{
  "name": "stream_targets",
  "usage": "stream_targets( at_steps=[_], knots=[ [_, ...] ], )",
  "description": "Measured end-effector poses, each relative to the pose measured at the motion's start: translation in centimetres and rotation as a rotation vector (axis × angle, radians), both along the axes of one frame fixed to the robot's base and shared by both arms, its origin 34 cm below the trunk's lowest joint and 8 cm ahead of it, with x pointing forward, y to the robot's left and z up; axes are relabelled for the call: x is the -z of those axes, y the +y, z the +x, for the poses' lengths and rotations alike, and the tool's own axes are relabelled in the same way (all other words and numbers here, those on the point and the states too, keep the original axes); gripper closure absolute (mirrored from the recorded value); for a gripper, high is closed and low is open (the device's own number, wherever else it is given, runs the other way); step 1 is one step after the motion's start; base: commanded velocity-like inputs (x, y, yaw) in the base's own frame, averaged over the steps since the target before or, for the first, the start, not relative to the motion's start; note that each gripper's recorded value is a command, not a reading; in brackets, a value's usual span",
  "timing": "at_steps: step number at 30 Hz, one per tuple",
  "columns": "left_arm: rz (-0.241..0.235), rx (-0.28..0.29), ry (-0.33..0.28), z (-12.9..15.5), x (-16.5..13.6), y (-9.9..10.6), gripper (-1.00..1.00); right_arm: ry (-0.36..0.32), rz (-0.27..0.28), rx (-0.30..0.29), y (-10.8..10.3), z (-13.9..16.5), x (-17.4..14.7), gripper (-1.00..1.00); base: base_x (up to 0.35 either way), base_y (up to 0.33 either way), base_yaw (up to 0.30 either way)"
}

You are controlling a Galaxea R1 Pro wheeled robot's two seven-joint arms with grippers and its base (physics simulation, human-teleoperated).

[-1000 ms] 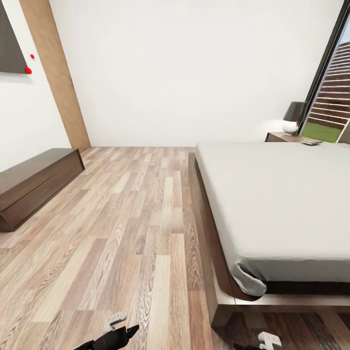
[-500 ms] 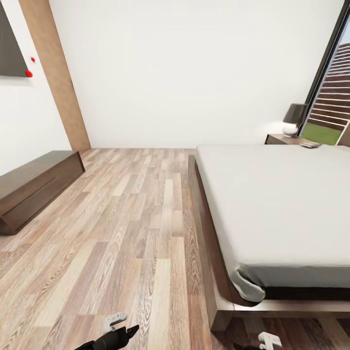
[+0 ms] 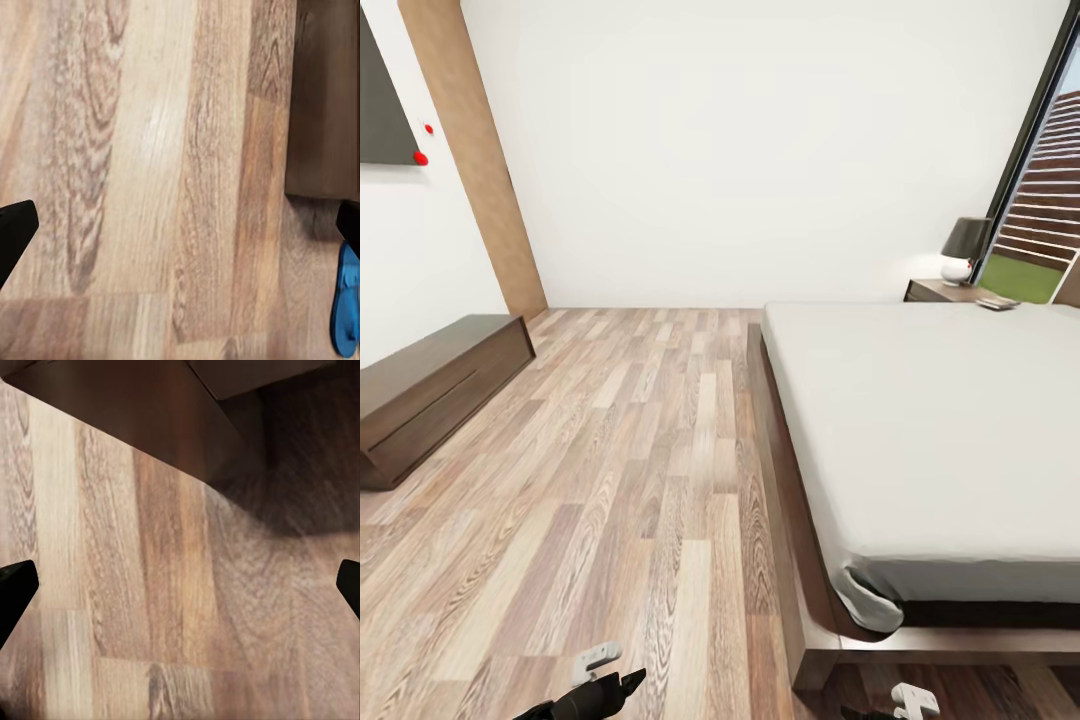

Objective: In the bedroom, move the book from the bed onto either nightstand, and place the two sandals side by side next to the bed.

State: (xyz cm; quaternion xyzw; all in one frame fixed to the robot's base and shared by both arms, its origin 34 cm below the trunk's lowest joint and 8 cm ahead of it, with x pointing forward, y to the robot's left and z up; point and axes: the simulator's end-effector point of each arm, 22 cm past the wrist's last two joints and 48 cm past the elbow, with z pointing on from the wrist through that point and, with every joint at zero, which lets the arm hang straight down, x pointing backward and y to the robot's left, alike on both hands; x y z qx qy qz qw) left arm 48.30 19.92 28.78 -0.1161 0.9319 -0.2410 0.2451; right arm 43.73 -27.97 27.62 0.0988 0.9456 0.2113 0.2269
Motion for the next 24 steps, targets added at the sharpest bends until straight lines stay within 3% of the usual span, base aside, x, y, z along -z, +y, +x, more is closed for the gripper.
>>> stream_targets(
  at_steps=[14,24],
  knots=[
    [-0.009,0.003,-0.001,0.7,-3.1,-0.8,-1.00,0.000,0.000,0.000,0.0,0.7,-3.0,-1.00,0.000,0.000,0.003],
    [-0.010,0.001,0.001,0.6,-3.0,-0.8,-1.00,0.003,-0.001,-0.002,0.0,0.6,-3.0,-1.00,0.000,0.000,0.226]
  ],
)
